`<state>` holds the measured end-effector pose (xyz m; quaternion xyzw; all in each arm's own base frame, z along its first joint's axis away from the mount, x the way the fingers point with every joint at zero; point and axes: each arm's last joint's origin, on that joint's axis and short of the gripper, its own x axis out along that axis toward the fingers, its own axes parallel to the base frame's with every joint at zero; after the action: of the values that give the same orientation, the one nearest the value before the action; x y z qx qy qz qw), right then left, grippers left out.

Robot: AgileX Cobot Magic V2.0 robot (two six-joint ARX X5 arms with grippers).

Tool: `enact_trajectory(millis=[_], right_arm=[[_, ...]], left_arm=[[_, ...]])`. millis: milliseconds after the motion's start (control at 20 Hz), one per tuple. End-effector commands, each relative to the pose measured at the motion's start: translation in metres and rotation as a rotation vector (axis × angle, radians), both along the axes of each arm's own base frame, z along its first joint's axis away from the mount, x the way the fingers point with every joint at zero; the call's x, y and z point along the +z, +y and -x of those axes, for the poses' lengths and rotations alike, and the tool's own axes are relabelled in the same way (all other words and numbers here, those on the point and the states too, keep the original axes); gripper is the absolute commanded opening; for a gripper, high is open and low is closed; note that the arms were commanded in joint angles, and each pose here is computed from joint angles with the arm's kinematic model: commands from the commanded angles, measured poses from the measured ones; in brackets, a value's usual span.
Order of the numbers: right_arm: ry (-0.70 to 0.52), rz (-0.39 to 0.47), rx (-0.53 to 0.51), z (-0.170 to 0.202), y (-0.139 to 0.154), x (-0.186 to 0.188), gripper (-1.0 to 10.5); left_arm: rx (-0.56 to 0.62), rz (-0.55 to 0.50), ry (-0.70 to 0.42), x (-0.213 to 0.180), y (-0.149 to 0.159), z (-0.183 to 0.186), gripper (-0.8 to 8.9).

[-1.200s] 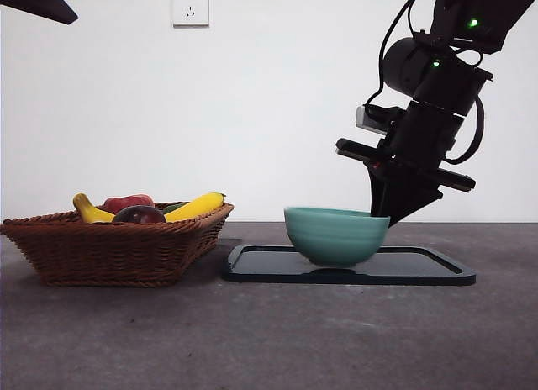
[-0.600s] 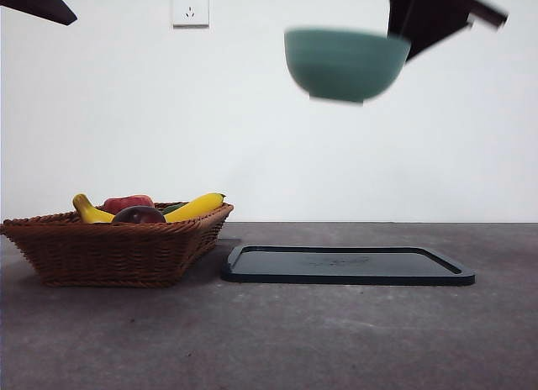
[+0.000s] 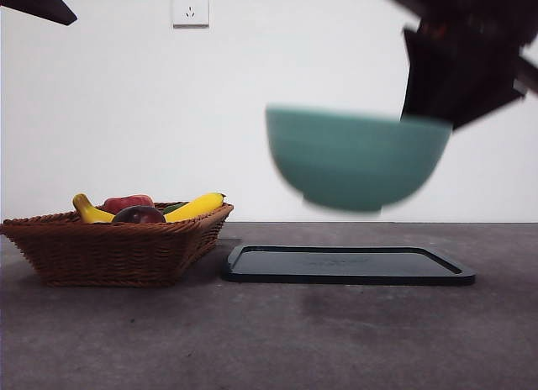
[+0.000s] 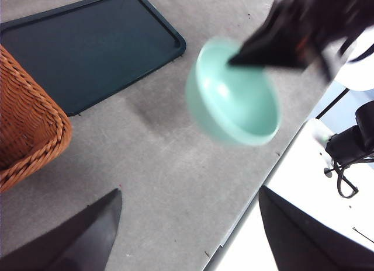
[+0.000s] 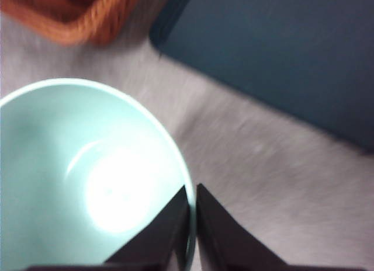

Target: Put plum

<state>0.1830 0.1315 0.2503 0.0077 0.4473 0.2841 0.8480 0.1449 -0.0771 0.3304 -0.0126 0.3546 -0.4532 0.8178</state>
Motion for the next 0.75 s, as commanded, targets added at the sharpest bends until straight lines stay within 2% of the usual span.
enact_trajectory(millis=[50, 450, 750], right_arm=[[0.012, -0.028, -0.019, -0.003, 0.007, -0.018, 0.1], [0.116, 0.059, -0.019, -0.020, 0.019, -0.066, 0.1], [0.113, 0.076, -0.025, -0.021, 0.020, -0.069, 0.3]], left_arm=[[-0.015, 0.006, -0.027, 0.006, -0.001, -0.001, 3.74], [-0.015, 0.005, -0.026, 0.006, -0.001, -0.001, 3.74], [-0.015, 0.005, -0.025, 0.006, -0.001, -0.001, 3.74]])
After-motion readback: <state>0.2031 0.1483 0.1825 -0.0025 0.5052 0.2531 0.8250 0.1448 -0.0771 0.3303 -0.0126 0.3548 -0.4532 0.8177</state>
